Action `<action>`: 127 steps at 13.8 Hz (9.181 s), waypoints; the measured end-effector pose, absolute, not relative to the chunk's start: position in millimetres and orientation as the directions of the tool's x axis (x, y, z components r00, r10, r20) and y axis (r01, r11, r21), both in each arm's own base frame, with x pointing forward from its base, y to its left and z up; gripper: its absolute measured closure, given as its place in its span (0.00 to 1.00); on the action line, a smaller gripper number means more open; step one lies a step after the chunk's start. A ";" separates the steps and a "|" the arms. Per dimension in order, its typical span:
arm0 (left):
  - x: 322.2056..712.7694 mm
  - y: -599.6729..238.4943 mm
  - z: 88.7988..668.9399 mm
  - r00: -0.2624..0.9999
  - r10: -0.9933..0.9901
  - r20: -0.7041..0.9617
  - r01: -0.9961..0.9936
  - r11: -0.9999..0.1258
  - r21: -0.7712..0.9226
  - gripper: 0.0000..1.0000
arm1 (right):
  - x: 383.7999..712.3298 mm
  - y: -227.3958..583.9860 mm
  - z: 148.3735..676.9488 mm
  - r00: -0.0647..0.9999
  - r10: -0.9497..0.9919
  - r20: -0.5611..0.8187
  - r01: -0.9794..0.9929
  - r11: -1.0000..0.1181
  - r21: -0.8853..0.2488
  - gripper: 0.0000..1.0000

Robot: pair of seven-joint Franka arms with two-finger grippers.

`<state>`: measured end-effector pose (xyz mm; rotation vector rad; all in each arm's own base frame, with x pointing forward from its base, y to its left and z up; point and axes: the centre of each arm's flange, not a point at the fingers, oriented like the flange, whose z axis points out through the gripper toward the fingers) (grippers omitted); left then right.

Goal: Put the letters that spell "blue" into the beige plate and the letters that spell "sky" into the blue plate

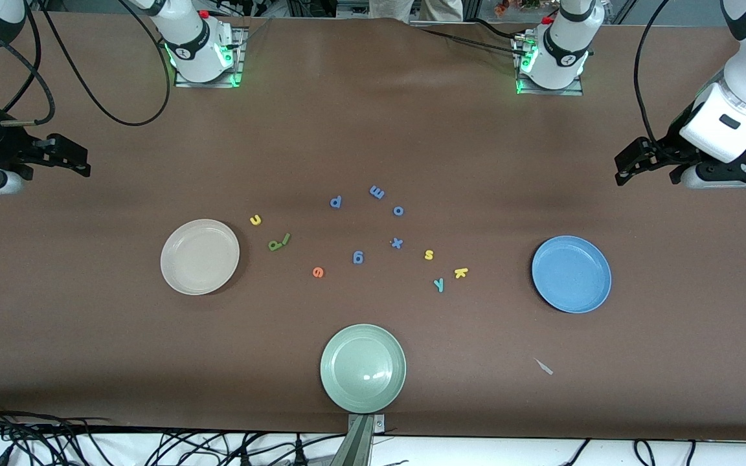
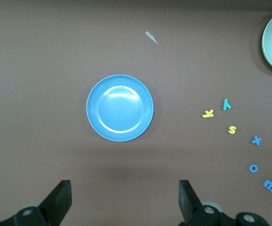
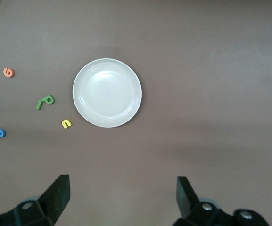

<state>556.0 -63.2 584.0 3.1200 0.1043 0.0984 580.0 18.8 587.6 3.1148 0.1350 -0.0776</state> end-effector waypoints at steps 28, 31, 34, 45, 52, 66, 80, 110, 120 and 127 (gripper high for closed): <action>555.7 -66.2 584.0 0.996 0.062 0.062 0.061 -0.998 0.020 0.00 | 580.1 18.7 587.3 0.995 0.086 -0.051 0.087 -0.996 0.021 0.00; 555.4 -66.2 583.7 0.996 0.062 0.059 0.061 -0.998 0.020 0.00 | 580.1 18.7 587.3 0.995 0.086 -0.051 0.087 -0.996 0.021 0.00; 554.9 -66.2 583.3 0.997 0.062 0.055 0.061 -0.998 0.019 0.00 | 580.1 18.7 587.2 0.995 0.086 -0.051 0.087 -0.996 0.021 0.00; 554.7 -66.4 583.1 0.997 0.061 0.053 0.060 -0.998 0.019 0.00 | 579.9 18.7 586.9 0.995 0.086 -0.054 0.087 -0.996 0.021 0.00; 554.6 -66.4 583.1 0.997 0.061 0.053 0.060 -0.998 0.019 0.00 | 579.7 18.7 586.8 0.995 0.086 -0.055 0.087 -0.996 0.021 0.00; 554.5 -66.4 583.0 0.997 0.061 0.051 0.060 -0.998 0.018 0.00 | 579.8 18.7 586.6 0.995 0.086 -0.056 0.087 -0.996 0.021 0.00; 554.3 -66.5 582.8 0.997 0.061 0.049 0.060 -0.998 0.018 0.00 | 579.8 18.7 586.5 0.995 0.086 -0.056 0.087 -0.996 0.021 0.00; 603.8 -235.8 378.0 0.892 -0.370 -0.258 -0.369 -0.928 0.055 0.00 | 593.5 23.5 578.8 0.994 0.106 -0.017 0.107 -0.992 0.073 0.00; 646.5 -275.9 251.6 0.416 -0.909 -0.022 -0.901 -0.416 0.126 0.00 | 604.7 47.2 549.9 0.989 0.140 -0.056 0.144 -0.988 0.065 0.00; 644.6 -295.3 202.9 0.230 -0.973 0.002 -0.971 -0.230 0.072 0.07 | 632.1 131.0 451.0 0.970 0.207 -0.127 0.211 -0.978 0.013 0.00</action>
